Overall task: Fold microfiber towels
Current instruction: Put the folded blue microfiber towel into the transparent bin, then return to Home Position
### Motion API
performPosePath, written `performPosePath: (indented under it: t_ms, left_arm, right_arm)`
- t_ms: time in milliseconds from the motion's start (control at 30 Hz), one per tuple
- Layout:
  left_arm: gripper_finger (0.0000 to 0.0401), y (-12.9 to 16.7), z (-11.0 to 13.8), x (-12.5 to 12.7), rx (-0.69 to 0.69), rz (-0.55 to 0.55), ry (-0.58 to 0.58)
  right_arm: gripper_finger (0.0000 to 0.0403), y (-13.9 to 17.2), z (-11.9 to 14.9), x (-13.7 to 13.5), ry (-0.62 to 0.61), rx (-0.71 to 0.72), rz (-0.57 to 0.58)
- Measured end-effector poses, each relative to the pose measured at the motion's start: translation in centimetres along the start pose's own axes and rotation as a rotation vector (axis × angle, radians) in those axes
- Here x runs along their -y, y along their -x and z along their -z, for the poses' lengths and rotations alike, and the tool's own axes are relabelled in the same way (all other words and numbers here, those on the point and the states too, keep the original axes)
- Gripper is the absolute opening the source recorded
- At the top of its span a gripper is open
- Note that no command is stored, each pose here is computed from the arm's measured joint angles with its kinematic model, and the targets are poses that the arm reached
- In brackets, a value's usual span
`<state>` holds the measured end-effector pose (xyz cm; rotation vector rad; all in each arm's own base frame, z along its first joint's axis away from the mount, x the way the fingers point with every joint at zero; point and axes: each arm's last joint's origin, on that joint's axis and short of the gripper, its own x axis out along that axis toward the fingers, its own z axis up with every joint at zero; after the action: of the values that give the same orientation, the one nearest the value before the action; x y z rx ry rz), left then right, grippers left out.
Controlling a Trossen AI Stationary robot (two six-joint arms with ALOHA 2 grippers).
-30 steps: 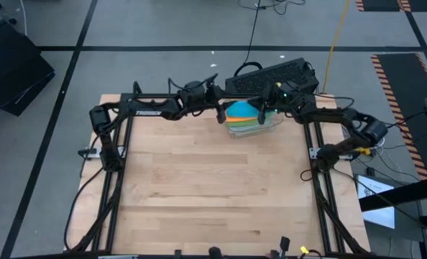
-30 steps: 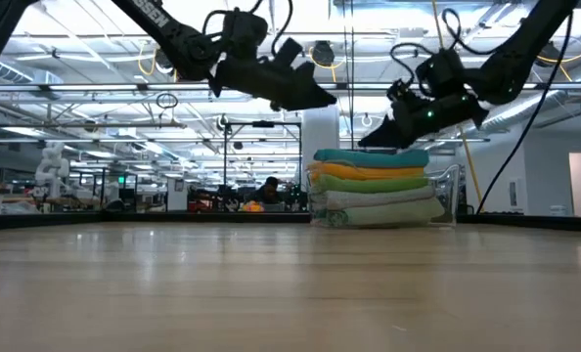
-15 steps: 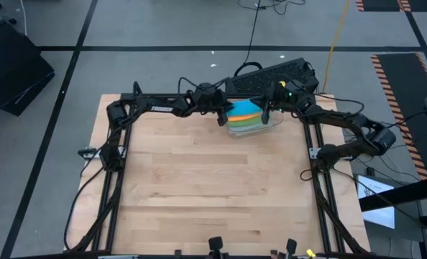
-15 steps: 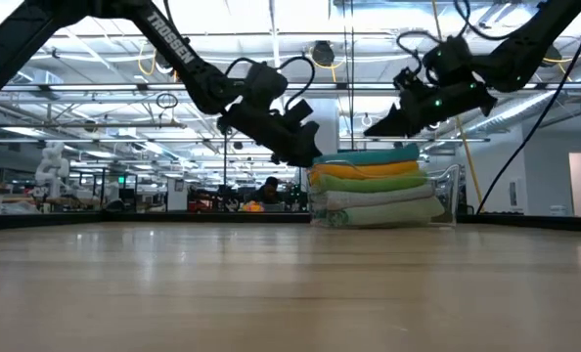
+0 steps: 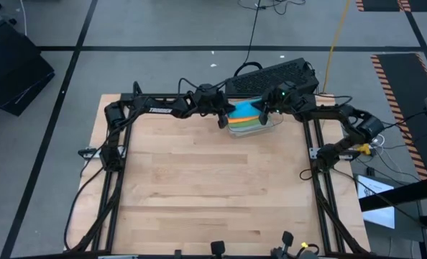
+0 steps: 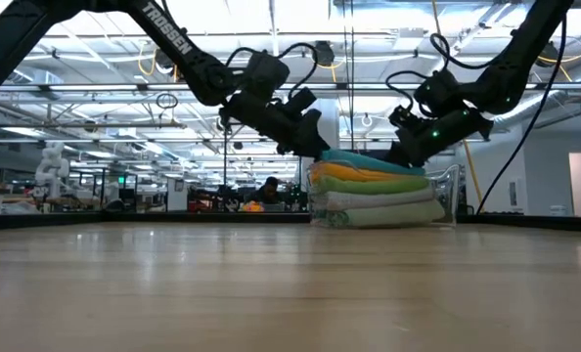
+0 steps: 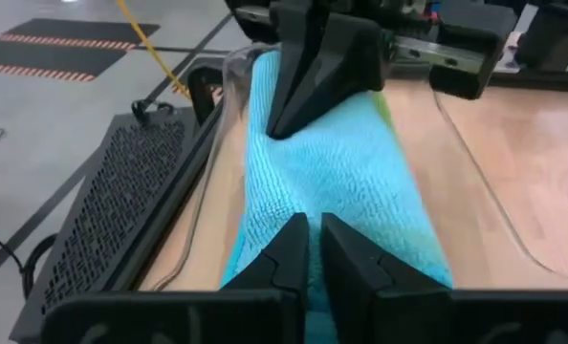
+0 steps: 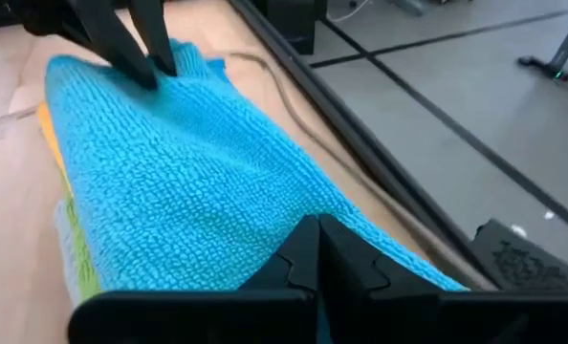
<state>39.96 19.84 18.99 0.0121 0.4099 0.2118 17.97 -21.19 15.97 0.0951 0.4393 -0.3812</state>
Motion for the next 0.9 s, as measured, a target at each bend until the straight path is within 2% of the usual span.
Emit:
performPosePath:
  t_ms: [233,433,533,733,900]
  left_arm:
    - [0.0031,0.1,0.0,0.3,-0.021,0.002,0.002]
    - [0.0031,0.9,-1.4,1.1,0.006,-0.016,-0.043]
    - [0.0031,2.3,-3.0,1.4,0.025,-0.041,-0.059]
    - [0.0031,7.0,-7.2,3.1,0.056,-0.063,-0.077]
    - [0.003,11.2,-9.7,7.1,0.011,-0.095,-0.105]
  right_arm:
    - [0.0,0.4,1.0,-0.5,0.008,0.004,0.0]
    - [0.0,1.7,-0.6,-1.1,0.027,0.074,0.005]
    - [0.0,2.9,-2.0,-1.8,0.055,0.127,0.006]
    - [0.0,6.1,-4.3,-4.0,0.056,0.188,-0.028]
    - [0.0,8.9,-5.4,-7.2,0.062,0.209,-0.109]
